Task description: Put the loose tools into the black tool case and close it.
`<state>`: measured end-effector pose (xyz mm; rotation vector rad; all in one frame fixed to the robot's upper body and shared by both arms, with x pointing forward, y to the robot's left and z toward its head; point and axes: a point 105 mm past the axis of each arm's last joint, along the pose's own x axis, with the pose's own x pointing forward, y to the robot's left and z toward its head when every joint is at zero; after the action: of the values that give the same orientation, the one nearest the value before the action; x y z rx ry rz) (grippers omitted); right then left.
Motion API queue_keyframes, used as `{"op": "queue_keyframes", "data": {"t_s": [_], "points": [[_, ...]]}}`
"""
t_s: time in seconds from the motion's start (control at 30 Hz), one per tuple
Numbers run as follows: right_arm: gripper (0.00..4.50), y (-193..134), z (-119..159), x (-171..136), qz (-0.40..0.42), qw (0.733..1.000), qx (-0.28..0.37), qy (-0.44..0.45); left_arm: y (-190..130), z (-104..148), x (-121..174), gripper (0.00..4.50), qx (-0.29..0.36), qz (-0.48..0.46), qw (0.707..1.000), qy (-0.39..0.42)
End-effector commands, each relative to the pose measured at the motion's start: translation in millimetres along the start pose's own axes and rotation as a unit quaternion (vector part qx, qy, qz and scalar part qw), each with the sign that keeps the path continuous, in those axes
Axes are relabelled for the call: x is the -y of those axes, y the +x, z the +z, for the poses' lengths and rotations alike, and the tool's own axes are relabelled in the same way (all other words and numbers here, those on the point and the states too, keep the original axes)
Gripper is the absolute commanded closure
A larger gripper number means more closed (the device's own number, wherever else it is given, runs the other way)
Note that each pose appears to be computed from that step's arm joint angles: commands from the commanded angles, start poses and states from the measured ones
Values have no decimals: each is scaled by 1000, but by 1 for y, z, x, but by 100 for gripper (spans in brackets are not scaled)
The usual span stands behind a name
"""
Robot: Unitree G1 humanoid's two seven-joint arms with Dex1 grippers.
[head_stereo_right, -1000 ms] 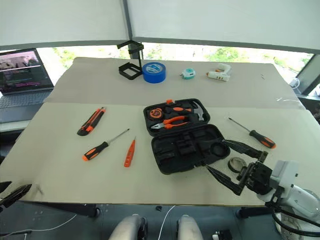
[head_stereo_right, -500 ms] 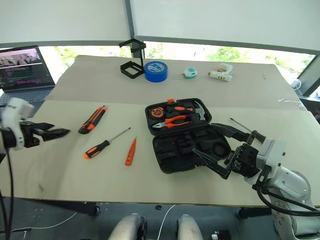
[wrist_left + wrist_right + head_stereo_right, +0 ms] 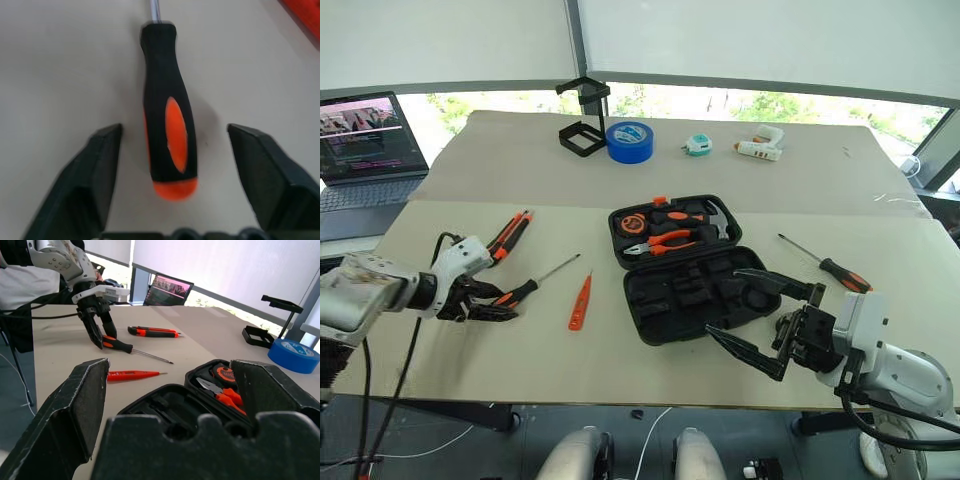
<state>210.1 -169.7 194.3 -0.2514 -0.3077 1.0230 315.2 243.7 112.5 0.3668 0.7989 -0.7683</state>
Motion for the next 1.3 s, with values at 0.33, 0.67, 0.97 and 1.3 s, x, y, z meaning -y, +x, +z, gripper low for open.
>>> {"op": "queue_keyframes", "data": {"t_s": [0.33, 0.67, 0.97, 1.3], "points": [[0, -47, 3, 31, -107, 992, -56, -33, -32, 101, 20, 365, 148, -87, 966, 192], [0, -84, -20, 68, -150, 973, -172, -21, 72, 184, 110, 365, 120, -140, 935, 303], [0, -71, -19, 54, -147, 979, -145, -6, 113, 196, 117, 365, 100, -85, 949, 285], [0, -70, -23, 42, -151, 978, -144, 11, 123, 185, 128, 365, 79, -106, 949, 286]]}}
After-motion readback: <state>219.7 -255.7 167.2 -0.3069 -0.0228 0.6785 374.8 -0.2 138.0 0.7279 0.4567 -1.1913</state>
